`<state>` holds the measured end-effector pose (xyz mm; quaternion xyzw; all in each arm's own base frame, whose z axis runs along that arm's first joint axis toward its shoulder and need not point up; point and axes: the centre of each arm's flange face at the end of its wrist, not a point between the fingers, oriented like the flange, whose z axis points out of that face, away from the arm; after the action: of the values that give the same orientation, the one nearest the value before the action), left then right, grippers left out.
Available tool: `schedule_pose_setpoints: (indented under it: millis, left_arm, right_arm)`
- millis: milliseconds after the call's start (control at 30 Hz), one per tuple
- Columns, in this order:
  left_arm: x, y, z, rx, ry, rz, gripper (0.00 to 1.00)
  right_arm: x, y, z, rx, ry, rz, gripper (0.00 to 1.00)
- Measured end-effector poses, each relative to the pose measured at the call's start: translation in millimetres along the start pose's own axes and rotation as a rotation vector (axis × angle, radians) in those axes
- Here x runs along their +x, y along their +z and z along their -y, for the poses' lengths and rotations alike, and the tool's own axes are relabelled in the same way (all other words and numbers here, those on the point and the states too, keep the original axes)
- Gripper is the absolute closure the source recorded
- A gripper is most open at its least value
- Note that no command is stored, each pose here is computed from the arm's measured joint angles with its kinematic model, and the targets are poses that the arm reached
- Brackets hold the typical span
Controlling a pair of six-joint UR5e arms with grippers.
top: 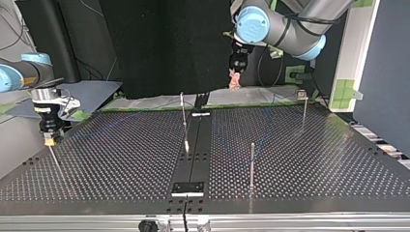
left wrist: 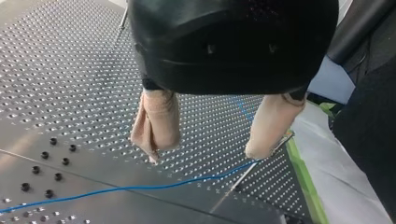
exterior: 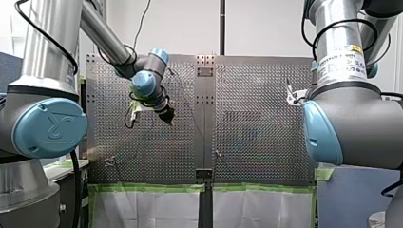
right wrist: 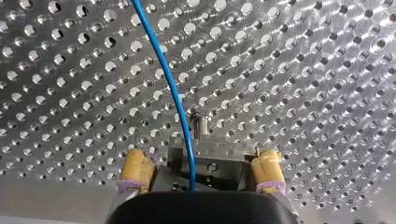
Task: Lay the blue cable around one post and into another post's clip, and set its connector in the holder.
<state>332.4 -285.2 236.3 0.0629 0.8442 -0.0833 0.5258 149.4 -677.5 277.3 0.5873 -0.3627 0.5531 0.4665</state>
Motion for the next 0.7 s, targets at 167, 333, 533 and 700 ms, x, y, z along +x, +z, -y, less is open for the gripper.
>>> schedule_pose_setpoints:
  millis: [167,333,533,700]
  left_arm:
    - [20,-3,-3.5,0.002,-0.011,-0.001,0.02]
    - [41,-8,-7.5,0.005,-0.053,-0.001,0.02]
    - [65,-14,-13.1,0.005,-0.094,-0.001,0.02]
    - [84,-20,-18.0,0.004,-0.1,-0.001,0.02]
  right_arm:
    - [1,0.9,0.6,-0.001,-0.016,-0.007,0.0]
    - [2,1.7,1.3,-0.003,-0.038,-0.014,0.0]
    - [2,2.9,3.1,-0.003,-0.053,-0.024,0.0]
    - [3,3.5,8.9,0.005,-0.068,-0.025,0.0]
